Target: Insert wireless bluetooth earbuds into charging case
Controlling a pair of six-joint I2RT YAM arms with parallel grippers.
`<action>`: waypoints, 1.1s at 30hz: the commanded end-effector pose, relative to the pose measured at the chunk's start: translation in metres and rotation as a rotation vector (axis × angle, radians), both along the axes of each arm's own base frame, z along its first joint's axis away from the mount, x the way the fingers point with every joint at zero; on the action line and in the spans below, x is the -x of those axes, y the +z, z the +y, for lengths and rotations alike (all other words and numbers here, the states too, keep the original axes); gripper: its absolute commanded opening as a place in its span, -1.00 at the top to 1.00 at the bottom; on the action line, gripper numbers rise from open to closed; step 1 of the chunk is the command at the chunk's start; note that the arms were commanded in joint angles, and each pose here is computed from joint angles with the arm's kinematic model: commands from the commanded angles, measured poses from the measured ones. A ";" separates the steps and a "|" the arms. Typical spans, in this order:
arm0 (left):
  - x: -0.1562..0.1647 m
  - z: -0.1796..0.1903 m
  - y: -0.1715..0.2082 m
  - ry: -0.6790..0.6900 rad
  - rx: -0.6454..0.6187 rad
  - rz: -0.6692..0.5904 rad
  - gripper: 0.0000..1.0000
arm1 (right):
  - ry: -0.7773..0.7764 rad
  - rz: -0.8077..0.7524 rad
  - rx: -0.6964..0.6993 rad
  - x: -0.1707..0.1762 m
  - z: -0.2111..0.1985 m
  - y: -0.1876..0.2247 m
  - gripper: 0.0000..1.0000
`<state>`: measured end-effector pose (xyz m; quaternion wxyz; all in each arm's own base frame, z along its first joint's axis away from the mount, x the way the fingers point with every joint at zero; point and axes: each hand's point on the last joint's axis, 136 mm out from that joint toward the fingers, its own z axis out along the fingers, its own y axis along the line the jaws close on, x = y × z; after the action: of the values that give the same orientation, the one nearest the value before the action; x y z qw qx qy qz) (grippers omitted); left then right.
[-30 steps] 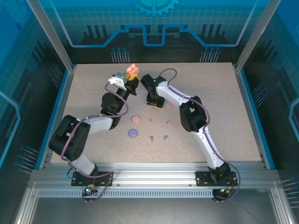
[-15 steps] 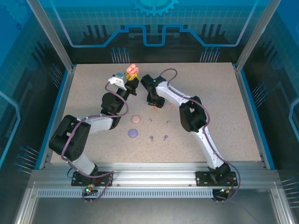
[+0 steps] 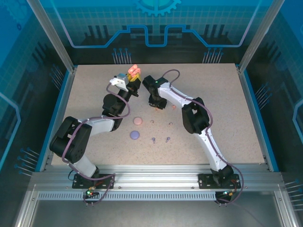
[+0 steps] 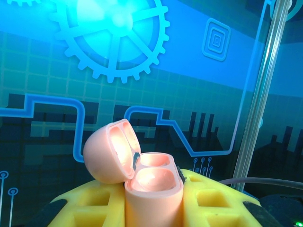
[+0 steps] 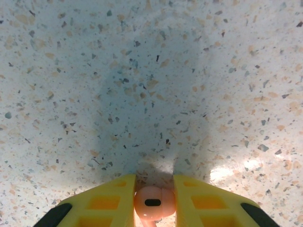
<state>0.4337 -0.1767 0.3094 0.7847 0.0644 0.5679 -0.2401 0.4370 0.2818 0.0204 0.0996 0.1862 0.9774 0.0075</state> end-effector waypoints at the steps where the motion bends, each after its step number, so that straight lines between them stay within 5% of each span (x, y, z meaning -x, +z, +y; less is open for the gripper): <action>1: 0.003 0.000 0.011 -0.023 0.016 -0.046 1.00 | 0.006 -0.040 -0.022 0.006 0.009 0.013 0.52; 23: 0.018 -0.023 0.058 -0.160 -0.036 -0.135 1.00 | -0.022 -0.293 -0.090 -0.021 -0.055 0.120 0.54; 33: 0.028 -0.040 0.069 -0.193 -0.103 -0.199 1.00 | 0.085 -0.641 -0.192 -0.028 -0.077 0.247 0.52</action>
<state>0.4168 -0.2101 0.3497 0.7844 0.1580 0.5279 -0.2848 0.4590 0.2018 0.2052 0.3040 0.1770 0.9285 0.1189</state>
